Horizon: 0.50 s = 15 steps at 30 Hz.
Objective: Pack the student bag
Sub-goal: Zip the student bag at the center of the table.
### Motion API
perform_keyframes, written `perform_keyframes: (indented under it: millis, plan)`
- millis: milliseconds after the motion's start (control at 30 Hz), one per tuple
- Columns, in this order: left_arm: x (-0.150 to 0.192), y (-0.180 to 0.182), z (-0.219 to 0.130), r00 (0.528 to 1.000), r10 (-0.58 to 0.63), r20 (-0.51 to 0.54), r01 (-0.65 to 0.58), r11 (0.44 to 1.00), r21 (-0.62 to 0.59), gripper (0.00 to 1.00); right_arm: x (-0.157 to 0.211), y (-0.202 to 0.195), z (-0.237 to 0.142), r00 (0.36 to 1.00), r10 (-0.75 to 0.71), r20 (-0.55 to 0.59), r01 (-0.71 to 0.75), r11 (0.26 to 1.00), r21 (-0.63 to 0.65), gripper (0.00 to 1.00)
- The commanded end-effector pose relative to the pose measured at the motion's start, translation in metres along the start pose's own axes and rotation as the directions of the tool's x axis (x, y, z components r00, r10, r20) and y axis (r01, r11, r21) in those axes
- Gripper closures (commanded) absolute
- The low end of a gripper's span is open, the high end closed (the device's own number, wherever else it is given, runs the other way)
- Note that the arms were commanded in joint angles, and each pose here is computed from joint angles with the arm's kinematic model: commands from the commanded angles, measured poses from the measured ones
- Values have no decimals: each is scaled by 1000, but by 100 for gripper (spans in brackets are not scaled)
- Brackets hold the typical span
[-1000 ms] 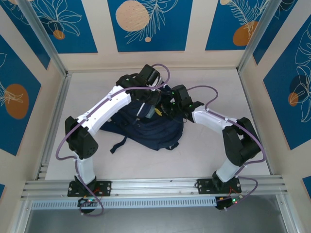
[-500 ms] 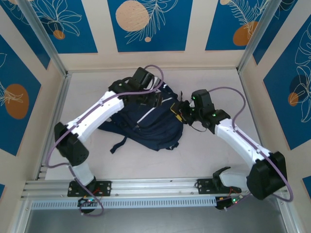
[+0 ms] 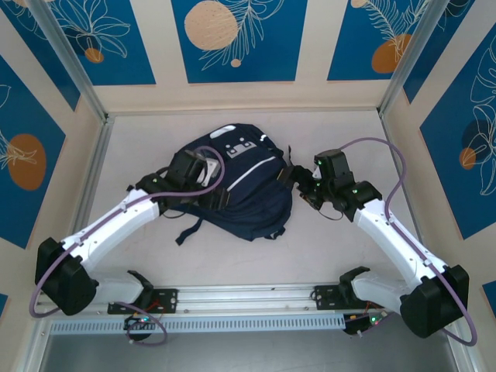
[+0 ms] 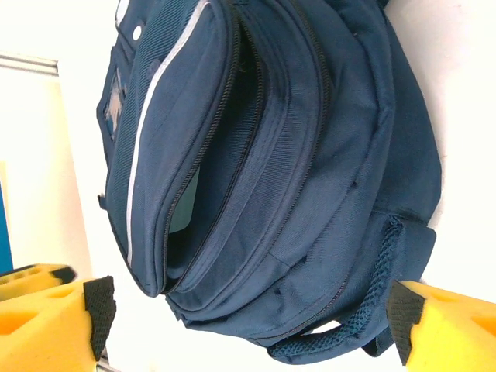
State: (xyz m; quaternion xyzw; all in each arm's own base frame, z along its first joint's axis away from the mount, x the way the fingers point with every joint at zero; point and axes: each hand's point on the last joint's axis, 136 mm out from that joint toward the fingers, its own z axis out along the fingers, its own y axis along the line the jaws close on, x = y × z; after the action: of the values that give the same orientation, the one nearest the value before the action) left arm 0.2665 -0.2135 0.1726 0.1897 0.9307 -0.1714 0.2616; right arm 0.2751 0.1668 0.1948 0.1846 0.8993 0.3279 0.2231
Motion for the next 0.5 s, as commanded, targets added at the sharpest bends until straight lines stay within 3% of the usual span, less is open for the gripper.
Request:
perform_keyframes:
  millis: [0, 167, 467]
  plan:
    - [0, -12, 1, 998, 53, 24, -55, 994, 98, 27, 1, 23, -2, 995, -98, -15, 96, 991, -91, 6]
    - [14, -4, 18, 995, 81, -60, -76, 993, 86, 29, 10, 35, 5, 988, -139, -73, 130, 985, -110, 5]
    - [19, 2, 42, 988, 105, -114, -91, 989, 119, 34, 22, 41, 18, 981, -137, -137, 125, 988, -95, 6]
